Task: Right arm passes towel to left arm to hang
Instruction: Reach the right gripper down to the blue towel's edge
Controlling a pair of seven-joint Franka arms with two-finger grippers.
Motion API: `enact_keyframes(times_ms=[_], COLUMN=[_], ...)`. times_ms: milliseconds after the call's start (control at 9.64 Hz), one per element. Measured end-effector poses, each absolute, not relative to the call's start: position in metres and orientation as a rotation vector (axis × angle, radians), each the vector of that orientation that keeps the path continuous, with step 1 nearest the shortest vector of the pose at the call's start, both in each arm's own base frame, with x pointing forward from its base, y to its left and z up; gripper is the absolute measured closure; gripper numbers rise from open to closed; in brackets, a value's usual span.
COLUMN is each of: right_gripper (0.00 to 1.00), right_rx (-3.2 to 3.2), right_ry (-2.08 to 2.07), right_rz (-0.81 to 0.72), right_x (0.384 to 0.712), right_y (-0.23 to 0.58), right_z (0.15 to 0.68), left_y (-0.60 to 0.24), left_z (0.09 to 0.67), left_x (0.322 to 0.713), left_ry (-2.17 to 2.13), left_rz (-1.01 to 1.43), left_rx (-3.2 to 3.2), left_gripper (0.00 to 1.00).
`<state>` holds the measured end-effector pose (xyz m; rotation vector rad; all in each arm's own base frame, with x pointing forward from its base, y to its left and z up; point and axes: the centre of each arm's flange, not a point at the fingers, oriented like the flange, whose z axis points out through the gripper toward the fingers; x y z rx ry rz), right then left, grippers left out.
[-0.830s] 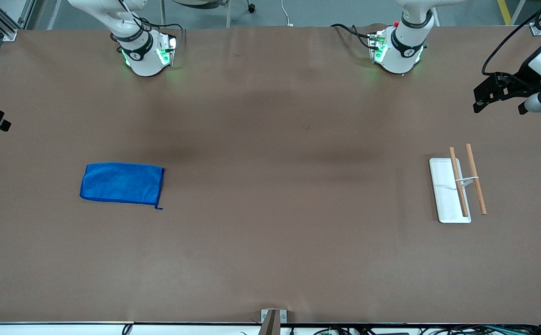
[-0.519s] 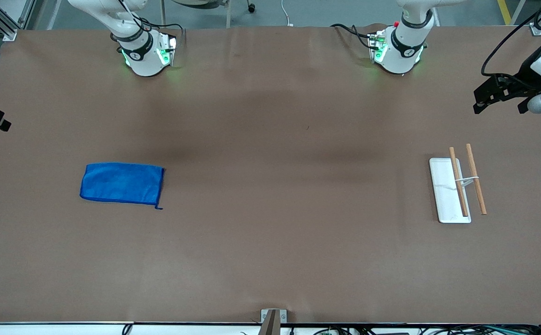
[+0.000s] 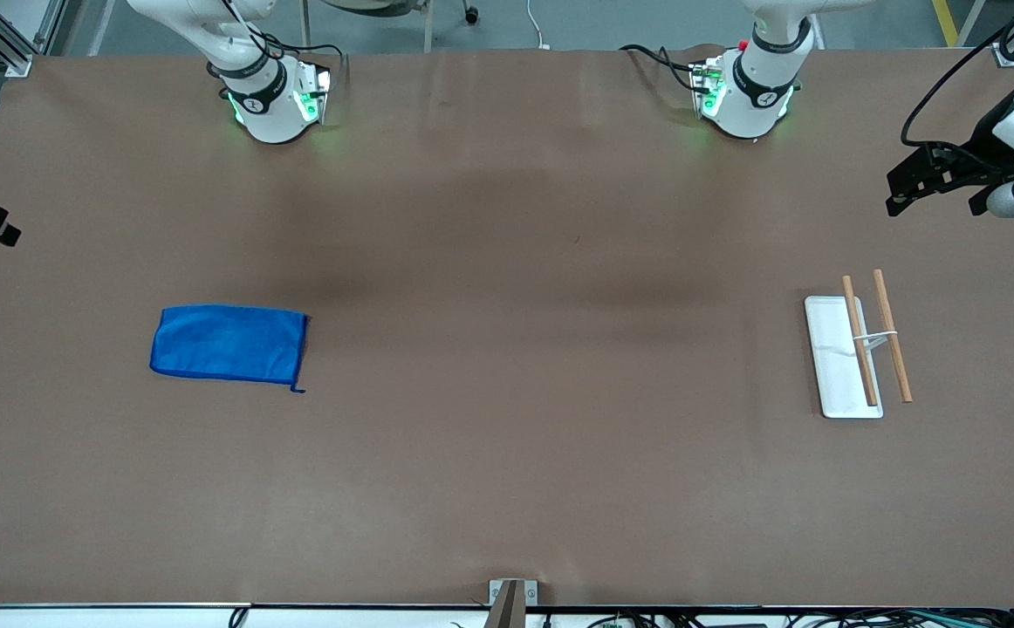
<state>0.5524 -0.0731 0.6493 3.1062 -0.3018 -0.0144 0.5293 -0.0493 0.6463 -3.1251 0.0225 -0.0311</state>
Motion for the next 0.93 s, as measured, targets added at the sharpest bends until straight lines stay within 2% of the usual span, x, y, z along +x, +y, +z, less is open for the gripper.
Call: enact_keyframes(times_ms=[207, 415, 726, 933], right_gripper=[0.00, 0.00, 0.00, 0.00], right_rx=[3.109, 3.119, 3.116, 3.116], right_ry=[-0.286, -0.178, -0.102, -0.081], right_rz=[-0.015, -0.088, -0.187, -0.114], right_x=[0.553, 0.557, 0.584, 0.582], right_y=[-0.073, -0.061, -0.047, -0.043], right_z=[0.649, 0.629, 0.512, 0.422], left_y=[-0.054, -0.059, -0.060, -0.060], left_z=[0.642, 0.639, 0.637, 0.636], left_x=[0.531, 0.533, 0.533, 0.534], left_ry=[0.036, 0.050, 0.051, 0.052], left_rz=[-0.020, -0.009, -0.004, -0.002], left_rx=[-3.126, -3.126, -3.126, -3.126], left_gripper=[0.00, 0.00, 0.00, 0.00])
